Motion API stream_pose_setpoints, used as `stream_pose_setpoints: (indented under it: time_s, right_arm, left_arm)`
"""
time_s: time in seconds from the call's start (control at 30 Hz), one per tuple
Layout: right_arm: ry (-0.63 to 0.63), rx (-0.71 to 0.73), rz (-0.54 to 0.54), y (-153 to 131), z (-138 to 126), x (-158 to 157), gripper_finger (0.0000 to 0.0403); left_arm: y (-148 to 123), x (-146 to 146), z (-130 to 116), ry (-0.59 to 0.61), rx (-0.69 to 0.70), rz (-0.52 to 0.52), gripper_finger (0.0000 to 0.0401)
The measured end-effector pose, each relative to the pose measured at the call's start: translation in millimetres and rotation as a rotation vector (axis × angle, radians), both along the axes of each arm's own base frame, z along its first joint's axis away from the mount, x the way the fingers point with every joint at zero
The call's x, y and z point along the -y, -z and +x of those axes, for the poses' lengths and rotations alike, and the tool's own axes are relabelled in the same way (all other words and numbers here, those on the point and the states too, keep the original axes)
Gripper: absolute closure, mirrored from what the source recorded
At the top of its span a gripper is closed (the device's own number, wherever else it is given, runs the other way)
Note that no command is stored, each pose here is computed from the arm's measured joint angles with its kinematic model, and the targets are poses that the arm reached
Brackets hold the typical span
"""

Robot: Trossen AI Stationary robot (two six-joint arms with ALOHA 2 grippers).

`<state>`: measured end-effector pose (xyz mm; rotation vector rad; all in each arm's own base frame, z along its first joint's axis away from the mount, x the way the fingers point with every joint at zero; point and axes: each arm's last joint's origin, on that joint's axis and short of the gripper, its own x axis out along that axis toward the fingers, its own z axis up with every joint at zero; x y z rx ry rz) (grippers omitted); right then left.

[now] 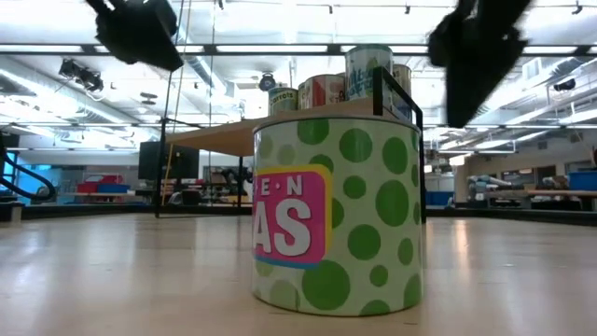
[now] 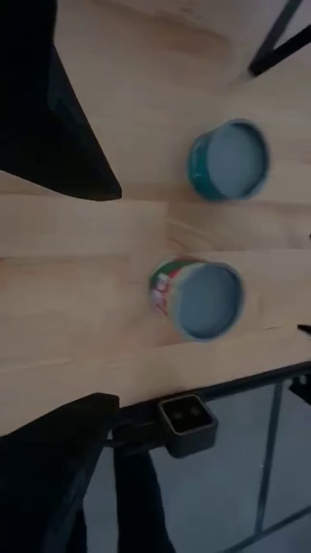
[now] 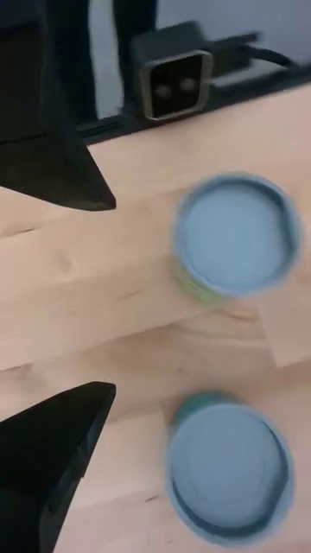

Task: Pick and place cans onto a shelf
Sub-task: Put the small canned peas on the shelf

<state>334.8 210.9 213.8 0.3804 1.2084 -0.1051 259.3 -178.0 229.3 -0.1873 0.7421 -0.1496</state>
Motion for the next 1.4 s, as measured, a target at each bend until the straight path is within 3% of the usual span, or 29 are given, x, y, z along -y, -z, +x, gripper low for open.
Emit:
stream_pose_setpoints:
  time_s: [0.3, 0.57, 0.9, 1.17, 1.4]
  right_arm:
    - [-0.077, 0.064, -0.126, 0, -30, -37, 0.0055]
    - [0.049, -0.014, -0.099, 3, -59, -58, 0.0055]
    - [0.201, 0.011, -0.030, 3, -95, -91, 0.0055]
    - [0.244, 0.046, -0.038, 3, -113, -102, 0.0055]
    - [0.312, 0.119, -0.068, 3, -117, -102, 0.0055]
  left_arm:
    - [-5, 4, 8, -0.038, 0.110, -0.038, 0.0013]
    - [2, 14, 20, -0.090, 0.204, -0.056, 0.0013]
    - [22, 26, 37, -0.109, 0.274, -0.083, 0.0012]
    - [45, 33, 48, -0.131, 0.276, -0.060, 0.0012]
    - [39, 48, 68, -0.051, 0.326, 0.104, 0.0012]
